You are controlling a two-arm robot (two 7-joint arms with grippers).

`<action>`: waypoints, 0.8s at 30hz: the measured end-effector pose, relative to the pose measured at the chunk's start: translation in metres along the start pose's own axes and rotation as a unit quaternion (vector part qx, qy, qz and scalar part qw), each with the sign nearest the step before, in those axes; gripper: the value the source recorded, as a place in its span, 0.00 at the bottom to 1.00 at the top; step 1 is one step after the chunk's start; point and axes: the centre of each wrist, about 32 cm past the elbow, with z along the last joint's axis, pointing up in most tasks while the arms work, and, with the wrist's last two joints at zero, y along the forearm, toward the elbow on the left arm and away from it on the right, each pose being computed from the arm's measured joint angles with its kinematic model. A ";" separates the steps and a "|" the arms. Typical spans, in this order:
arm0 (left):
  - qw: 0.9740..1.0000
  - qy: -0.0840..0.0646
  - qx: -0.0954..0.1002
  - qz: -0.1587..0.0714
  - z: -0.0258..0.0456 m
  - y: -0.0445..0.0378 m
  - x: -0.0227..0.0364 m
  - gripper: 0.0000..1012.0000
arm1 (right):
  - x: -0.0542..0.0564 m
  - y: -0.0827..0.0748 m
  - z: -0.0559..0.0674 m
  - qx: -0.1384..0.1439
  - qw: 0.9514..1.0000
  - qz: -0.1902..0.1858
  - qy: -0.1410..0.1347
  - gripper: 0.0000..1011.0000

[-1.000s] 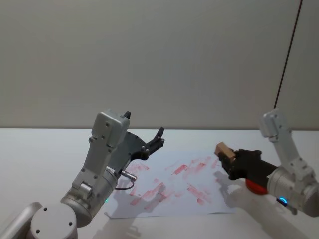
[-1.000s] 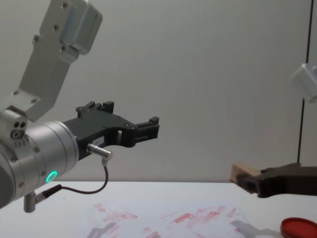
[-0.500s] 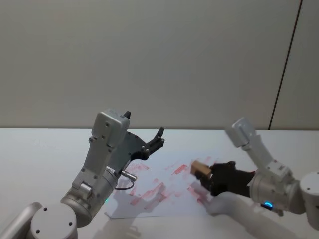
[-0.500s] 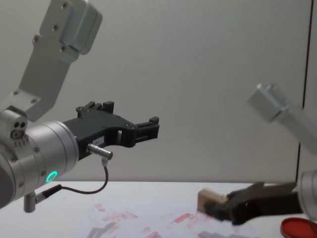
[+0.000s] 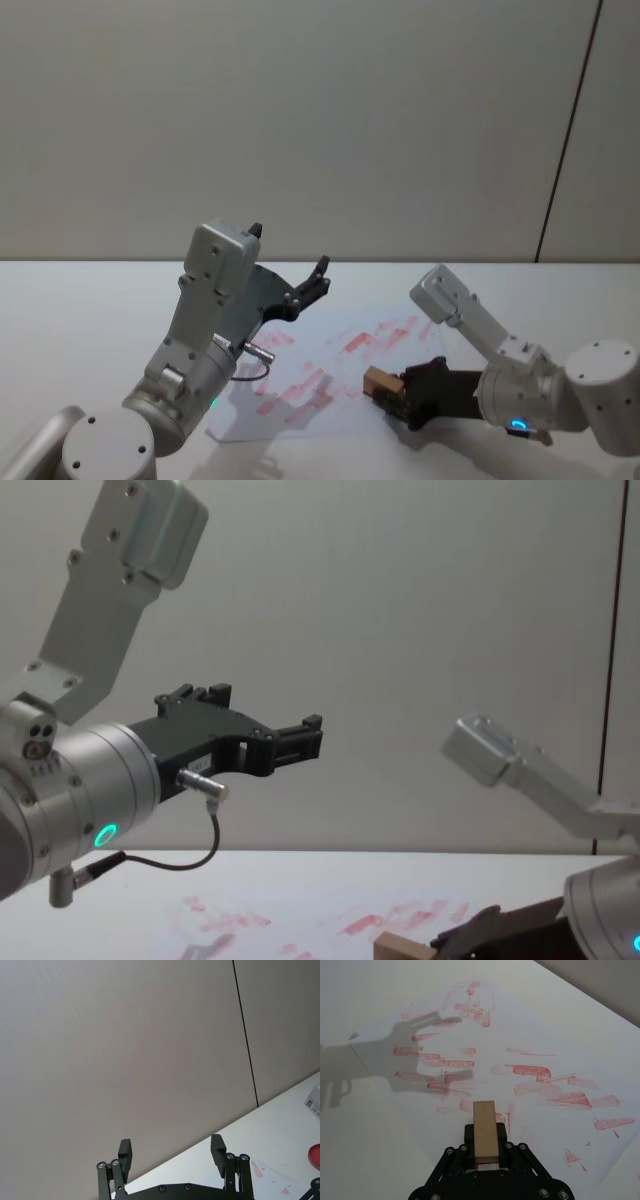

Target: Use the one hand to pick up the stamp and affix it onto the A4 paper.

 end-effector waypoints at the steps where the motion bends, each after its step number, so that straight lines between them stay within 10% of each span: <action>1: 1.000 0.000 0.000 0.000 0.0000 0.0000 0.0000 0.99 | 0.000 0.001 0.000 -0.002 1.000 0.001 0.000 0.22; 15: 1.000 0.000 0.000 0.000 0.0000 0.0000 0.0000 0.99 | 0.001 0.007 0.001 -0.019 1.000 0.006 -0.005 0.22; 24: 1.000 0.000 0.000 0.000 0.0000 0.0000 0.0000 0.99 | 0.002 -0.002 0.014 0.019 1.000 -0.008 -0.007 0.22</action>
